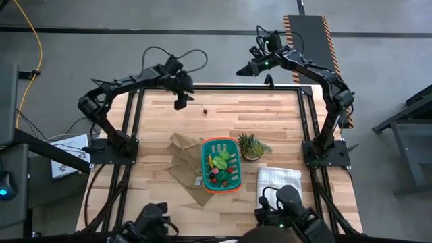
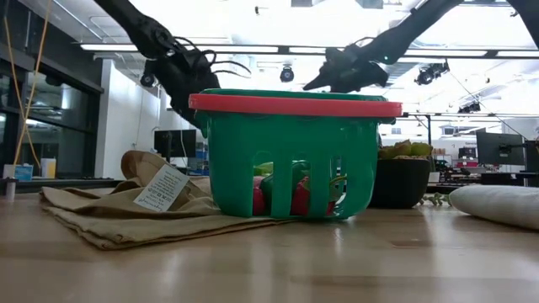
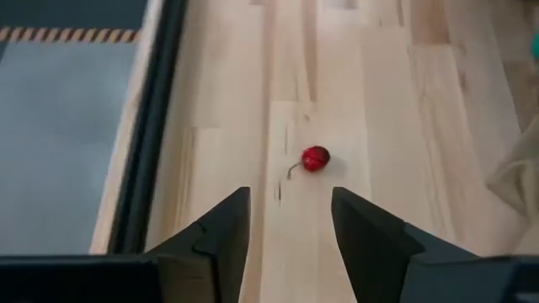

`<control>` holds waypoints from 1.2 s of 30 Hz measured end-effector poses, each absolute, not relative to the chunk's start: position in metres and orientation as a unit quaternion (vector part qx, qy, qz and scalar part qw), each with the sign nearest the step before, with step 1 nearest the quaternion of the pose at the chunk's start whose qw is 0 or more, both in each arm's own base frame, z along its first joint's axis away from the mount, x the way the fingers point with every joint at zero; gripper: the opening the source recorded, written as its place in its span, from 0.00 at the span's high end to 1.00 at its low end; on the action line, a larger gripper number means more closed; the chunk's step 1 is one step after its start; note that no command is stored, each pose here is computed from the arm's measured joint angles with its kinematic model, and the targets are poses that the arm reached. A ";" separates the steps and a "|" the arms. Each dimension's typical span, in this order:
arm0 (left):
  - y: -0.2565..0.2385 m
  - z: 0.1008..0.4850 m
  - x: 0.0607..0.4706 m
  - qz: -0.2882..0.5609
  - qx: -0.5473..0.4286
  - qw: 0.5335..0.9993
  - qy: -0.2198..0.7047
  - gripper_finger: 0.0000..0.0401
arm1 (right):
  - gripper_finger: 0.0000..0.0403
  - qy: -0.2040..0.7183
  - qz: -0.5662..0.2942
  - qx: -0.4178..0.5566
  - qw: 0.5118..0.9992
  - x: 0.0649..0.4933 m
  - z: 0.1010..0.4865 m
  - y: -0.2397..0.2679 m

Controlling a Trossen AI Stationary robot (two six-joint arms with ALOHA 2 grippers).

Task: Pick and placing Produce into tupperware
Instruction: Put the red cherry into the green basket

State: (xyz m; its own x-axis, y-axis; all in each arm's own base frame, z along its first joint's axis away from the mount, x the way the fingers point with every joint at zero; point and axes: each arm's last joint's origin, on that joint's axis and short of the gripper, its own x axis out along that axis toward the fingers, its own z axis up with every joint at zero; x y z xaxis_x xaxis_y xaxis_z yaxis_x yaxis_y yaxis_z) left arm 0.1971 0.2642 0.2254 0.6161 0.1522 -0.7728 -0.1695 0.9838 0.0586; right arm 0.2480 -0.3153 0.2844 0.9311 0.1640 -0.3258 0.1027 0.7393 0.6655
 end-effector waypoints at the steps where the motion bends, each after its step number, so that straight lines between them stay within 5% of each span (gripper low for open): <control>1: 0.265 0.221 0.202 0.080 -0.001 0.899 0.431 0.62 | 0.66 0.184 0.013 0.368 0.911 0.247 0.284 -0.316; 16: 0.273 0.182 0.219 0.035 0.026 0.888 0.457 0.73 | 0.66 0.183 -0.012 0.410 0.894 0.236 0.283 -0.323; 36: 0.288 0.171 0.229 0.009 0.057 0.873 0.484 0.72 | 0.66 0.183 -0.013 0.411 0.893 0.236 0.283 -0.323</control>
